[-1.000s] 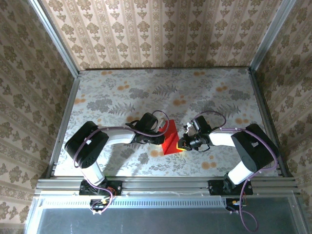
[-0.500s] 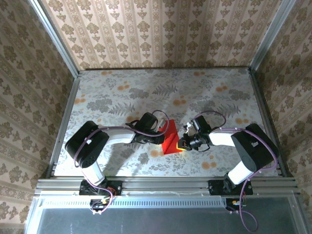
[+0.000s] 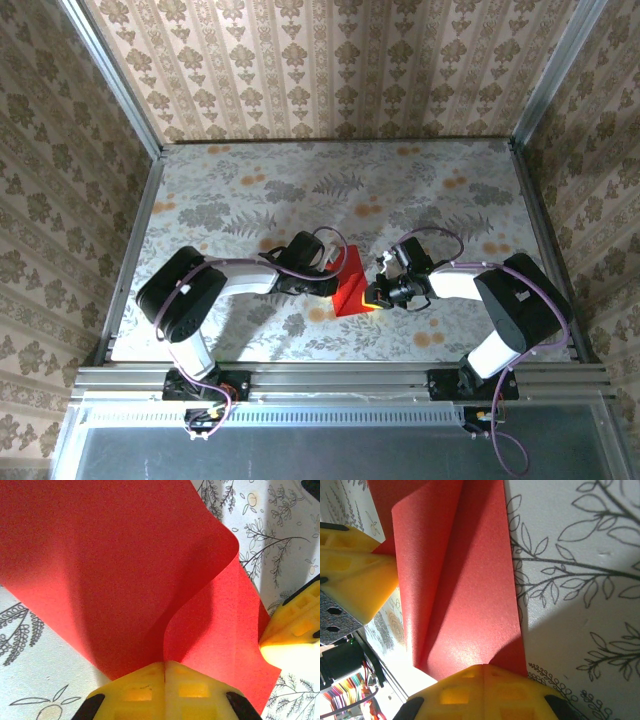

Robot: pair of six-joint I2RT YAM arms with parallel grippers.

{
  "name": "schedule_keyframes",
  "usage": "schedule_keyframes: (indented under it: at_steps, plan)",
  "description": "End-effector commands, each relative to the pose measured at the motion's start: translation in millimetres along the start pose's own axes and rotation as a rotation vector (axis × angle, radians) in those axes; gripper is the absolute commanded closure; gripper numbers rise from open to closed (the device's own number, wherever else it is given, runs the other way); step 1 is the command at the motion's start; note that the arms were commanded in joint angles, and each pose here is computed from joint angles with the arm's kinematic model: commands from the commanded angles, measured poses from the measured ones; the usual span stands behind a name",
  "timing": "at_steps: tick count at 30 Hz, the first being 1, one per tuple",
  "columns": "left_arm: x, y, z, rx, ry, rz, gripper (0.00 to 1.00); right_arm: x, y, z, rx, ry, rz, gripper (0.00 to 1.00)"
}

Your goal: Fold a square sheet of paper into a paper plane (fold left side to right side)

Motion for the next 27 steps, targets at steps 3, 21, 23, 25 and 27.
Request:
schedule_keyframes:
  at_steps: [3, 21, 23, 25, 27]
  plan:
    - [5.1, 0.6, 2.6, 0.015, 0.005, 0.011, 1.00, 6.5, 12.1, -27.8, 0.062, 0.136, 0.038, 1.00]
    - [9.1, 8.8, 1.7, 0.027, -0.018, 0.041, 1.00, -13.9, -10.4, 42.1, -0.010, -0.136, -0.081, 1.00]
    - [9.3, 9.4, 1.0, 0.027, -0.017, 0.043, 1.00, -8.5, -12.8, 46.9, -0.017, -0.141, -0.074, 1.00]
    - [9.2, 9.7, 0.7, 0.030, -0.019, 0.043, 1.00, -3.2, -14.3, 51.8, -0.026, -0.147, -0.066, 1.00]
    - [9.4, 10.0, 0.3, 0.029, -0.018, 0.044, 1.00, 1.9, -15.9, 56.4, -0.034, -0.152, -0.058, 1.00]
Point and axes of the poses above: each hand's point on the last joint's axis, 136 mm out from that joint toward the fingers, its own x axis out along the fingers, its own z axis along the line the jaws close on, y = z × x, the point moved 5 cm from there along -x, back along the fingers, and after that the axes turned 7 degrees about x, right-handed, at the moved point
